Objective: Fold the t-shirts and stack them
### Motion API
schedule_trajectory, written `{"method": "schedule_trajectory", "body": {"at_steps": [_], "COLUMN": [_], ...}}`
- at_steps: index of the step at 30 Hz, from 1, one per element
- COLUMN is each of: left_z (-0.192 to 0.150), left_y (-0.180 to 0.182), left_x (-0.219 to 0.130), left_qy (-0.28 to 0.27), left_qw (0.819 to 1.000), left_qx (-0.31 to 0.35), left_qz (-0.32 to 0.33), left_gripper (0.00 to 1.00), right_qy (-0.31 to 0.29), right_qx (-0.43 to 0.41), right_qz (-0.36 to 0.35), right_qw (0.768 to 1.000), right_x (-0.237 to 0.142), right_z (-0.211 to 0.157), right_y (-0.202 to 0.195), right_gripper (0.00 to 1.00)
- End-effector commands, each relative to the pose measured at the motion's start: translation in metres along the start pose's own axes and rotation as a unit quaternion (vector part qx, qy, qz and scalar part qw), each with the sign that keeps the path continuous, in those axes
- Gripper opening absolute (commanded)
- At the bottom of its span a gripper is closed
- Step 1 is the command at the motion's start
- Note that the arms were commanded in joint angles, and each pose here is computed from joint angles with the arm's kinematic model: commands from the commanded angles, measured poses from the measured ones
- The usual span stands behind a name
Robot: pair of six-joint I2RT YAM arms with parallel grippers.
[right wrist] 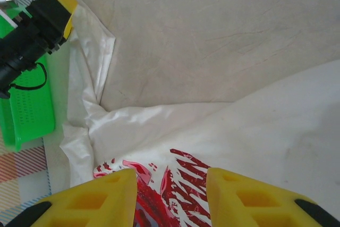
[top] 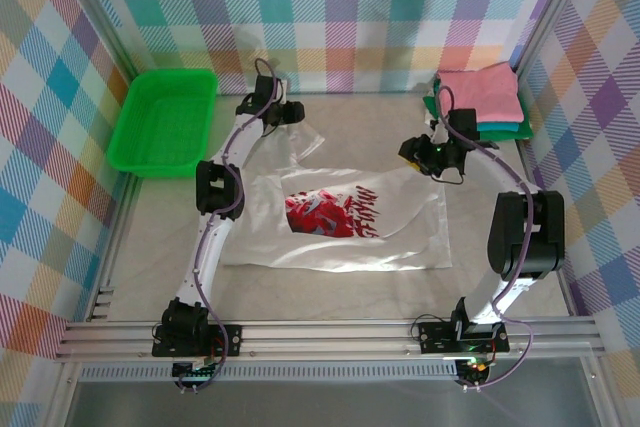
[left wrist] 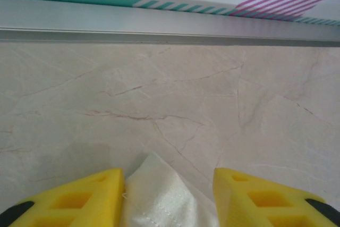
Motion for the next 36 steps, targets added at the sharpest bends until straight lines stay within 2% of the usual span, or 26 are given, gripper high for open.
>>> {"method": "schedule_trajectory", "body": {"at_steps": [1, 2, 5, 7, 9, 18, 22, 25, 32, 36], "left_z": [-0.002, 0.0, 0.003, 0.007, 0.014, 0.059, 0.074, 0.08, 0.087, 0.089], "left_y": [-0.006, -0.004, -0.003, -0.006, -0.009, -0.04, -0.054, -0.059, -0.064, -0.067], "left_x": [0.0, -0.001, -0.004, -0.008, -0.014, -0.062, -0.081, -0.092, -0.111, -0.12], "left_qy": [0.007, 0.003, -0.002, -0.005, -0.015, -0.081, -0.103, -0.11, -0.11, -0.11], "left_qw": [1.0, 1.0, 1.0, 1.0, 1.0, 0.996, 0.993, 0.992, 0.992, 0.992], "left_qx": [0.01, 0.011, 0.013, 0.013, 0.015, 0.021, 0.028, 0.031, 0.043, 0.051], "left_qz": [-0.01, -0.001, 0.01, 0.007, 0.009, -0.024, -0.047, -0.045, -0.038, -0.03], "left_gripper": [0.3, 0.2, 0.16, 0.06, 0.0, 0.0, 0.0, 0.0, 0.0, 0.0], "right_qy": [-0.02, -0.022, -0.021, -0.018, -0.016, -0.016, -0.015, -0.008, 0.043, 0.047], "right_qx": [-0.007, -0.005, -0.002, -0.001, 0.0, -0.008, 0.002, 0.01, 0.026, 0.031], "right_qz": [0.019, 0.014, 0.013, 0.01, 0.007, -0.036, -0.123, -0.209, -0.279, -0.308], "right_qw": [1.0, 1.0, 1.0, 1.0, 1.0, 0.999, 0.992, 0.978, 0.959, 0.95], "right_x": [-0.013, -0.014, -0.013, -0.011, -0.009, -0.004, -0.003, -0.002, 0.018, 0.022], "right_z": [0.009, 0.012, 0.018, 0.021, 0.022, 0.036, 0.047, 0.059, 0.086, 0.094], "right_y": [0.009, 0.008, 0.008, 0.007, 0.005, -0.004, -0.023, -0.041, -0.07, -0.08], "right_gripper": [0.4, 0.4, 0.4, 0.4, 0.4, 0.41, 0.41, 0.42, 0.46, 0.52]}}
Point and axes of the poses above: each hand's point on the last joint's axis, 136 mm out from that joint toward the fingers, its own x axis out along the fingers, its own y axis along the line the jaws close on, z = x × y, the point moved 8 cm from there along -x, back along the fingers, and after that the axes turned 4 degrees about -x, right-handed, at the moved point
